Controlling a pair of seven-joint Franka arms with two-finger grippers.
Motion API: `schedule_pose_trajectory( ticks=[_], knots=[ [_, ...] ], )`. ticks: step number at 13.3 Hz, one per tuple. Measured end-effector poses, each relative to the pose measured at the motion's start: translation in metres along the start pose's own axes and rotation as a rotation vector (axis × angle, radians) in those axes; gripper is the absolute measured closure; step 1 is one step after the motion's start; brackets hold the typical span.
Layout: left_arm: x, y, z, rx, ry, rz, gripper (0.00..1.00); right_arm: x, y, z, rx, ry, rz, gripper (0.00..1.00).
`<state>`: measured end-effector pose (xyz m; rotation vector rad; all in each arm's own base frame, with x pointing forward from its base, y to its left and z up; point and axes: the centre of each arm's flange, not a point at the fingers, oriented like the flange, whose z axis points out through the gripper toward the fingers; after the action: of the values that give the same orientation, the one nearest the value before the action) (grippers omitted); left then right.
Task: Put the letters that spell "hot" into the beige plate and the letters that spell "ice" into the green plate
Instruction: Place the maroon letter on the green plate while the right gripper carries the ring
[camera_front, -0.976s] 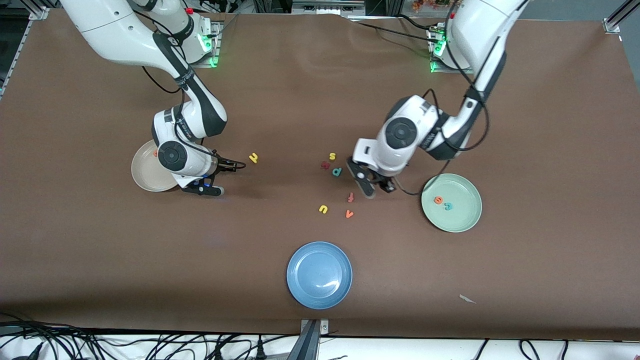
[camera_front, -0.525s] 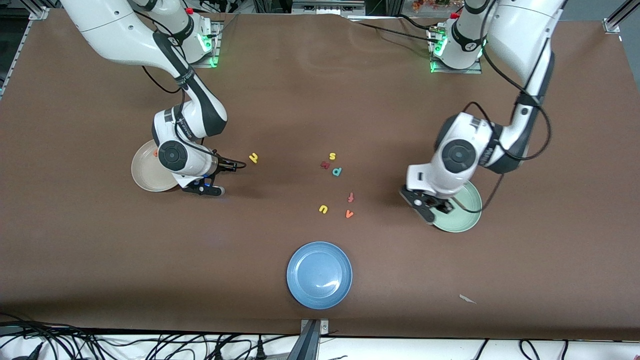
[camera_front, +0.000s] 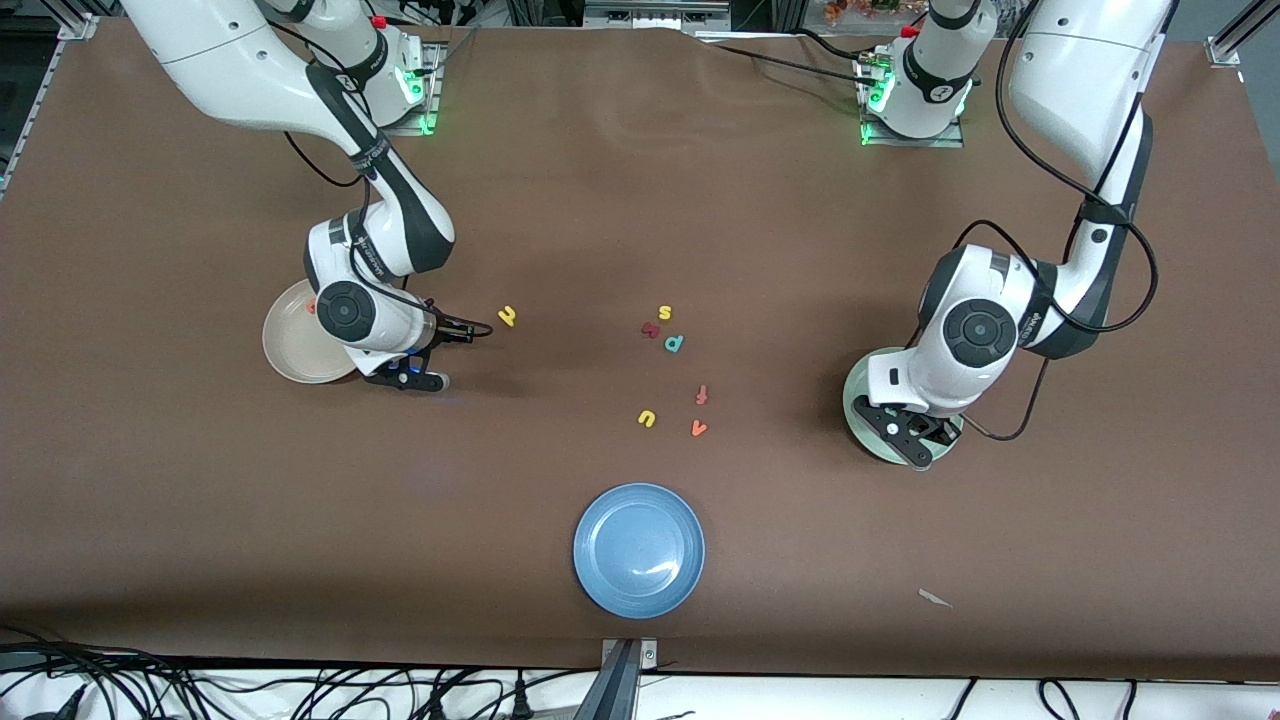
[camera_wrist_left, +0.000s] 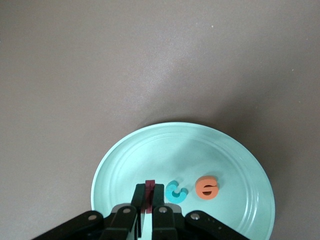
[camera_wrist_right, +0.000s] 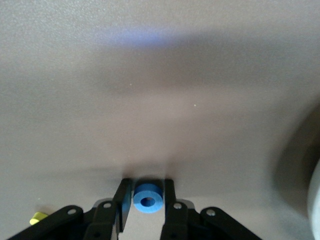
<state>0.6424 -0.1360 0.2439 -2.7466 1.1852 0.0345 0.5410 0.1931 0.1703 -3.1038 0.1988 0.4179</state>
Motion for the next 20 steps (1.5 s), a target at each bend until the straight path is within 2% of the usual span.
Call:
schedule_pose_trajectory(
  ticks=[7, 10, 11, 12, 16, 20],
  knots=[
    [-0.021, -0.022, 0.026, -0.022, -0.029, -0.051, 0.91, -0.001, -0.001, 0.0, 0.001, 0.002, -0.003, 0.7],
    [-0.03, -0.032, 0.03, -0.026, -0.035, -0.071, 0.91, -0.006, 0.001, 0.001, 0.009, 0.029, -0.006, 0.7],
    [-0.03, -0.032, 0.03, -0.026, -0.034, -0.07, 0.87, -0.007, 0.001, 0.001, 0.011, 0.036, -0.007, 0.7],
    [-0.029, -0.031, 0.03, -0.026, -0.033, -0.069, 0.79, -0.008, 0.002, 0.001, 0.012, 0.04, -0.007, 0.7],
    [-0.027, -0.035, 0.018, -0.019, -0.018, -0.089, 0.39, -0.008, 0.002, 0.001, 0.013, 0.043, -0.007, 0.72],
    [-0.032, -0.044, -0.042, -0.071, -0.021, -0.251, 0.01, -0.008, 0.002, 0.001, 0.013, 0.043, -0.007, 0.72]
  ],
)
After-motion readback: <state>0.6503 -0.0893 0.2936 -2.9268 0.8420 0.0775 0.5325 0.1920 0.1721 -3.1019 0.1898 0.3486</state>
